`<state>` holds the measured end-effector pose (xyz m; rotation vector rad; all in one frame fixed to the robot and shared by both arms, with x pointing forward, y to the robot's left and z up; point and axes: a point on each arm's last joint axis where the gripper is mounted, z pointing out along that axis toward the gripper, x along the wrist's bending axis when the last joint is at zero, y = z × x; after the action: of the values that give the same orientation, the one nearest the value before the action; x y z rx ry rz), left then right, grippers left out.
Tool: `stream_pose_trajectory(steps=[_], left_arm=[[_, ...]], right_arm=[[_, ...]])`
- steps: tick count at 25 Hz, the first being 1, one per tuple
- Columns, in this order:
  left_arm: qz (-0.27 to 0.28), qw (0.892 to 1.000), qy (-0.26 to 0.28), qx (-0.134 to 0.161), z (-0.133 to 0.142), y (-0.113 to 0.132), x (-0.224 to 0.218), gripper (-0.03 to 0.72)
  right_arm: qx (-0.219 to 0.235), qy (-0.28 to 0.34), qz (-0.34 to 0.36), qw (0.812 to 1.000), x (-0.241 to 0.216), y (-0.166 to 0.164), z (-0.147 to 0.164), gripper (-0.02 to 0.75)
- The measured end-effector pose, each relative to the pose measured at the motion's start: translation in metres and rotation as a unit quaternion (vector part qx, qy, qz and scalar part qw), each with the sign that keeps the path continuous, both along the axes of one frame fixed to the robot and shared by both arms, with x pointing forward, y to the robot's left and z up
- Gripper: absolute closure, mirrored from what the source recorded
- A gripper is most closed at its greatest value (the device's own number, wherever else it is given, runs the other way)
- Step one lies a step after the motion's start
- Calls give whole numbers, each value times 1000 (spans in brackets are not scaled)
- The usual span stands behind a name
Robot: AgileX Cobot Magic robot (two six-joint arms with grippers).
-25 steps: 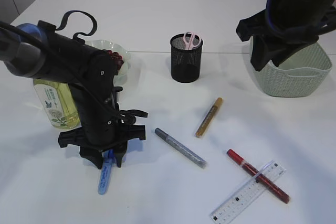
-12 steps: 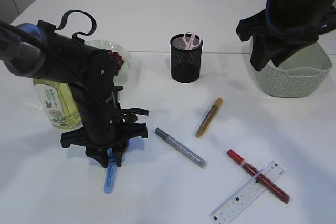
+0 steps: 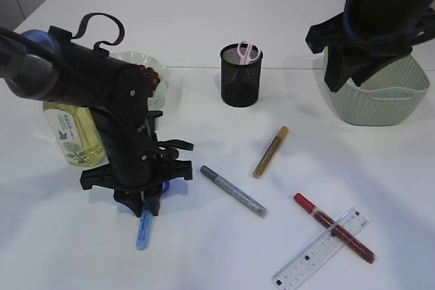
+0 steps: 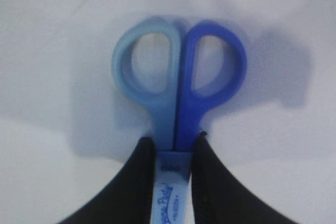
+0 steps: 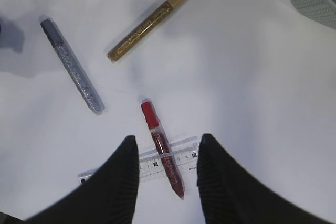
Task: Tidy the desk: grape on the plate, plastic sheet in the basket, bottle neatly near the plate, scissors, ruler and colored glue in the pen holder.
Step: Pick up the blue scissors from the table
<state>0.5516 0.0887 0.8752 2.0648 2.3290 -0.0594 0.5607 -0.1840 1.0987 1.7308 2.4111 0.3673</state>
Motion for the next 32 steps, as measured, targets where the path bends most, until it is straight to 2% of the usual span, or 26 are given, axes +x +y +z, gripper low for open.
stream_pose_trajectory(steps=[13,20,32], left_arm=[[-78,997,7,0,4,-3,3,559],[-116,993,12,-9,5,-5,2,559],[-136,990,29,-13,6,-7,1,562]], right_arm=[[0,0,1,1000,0,0,0,427],[0,0,1,1000,0,0,0,427],[0,0,1,1000,0,0,0,428]])
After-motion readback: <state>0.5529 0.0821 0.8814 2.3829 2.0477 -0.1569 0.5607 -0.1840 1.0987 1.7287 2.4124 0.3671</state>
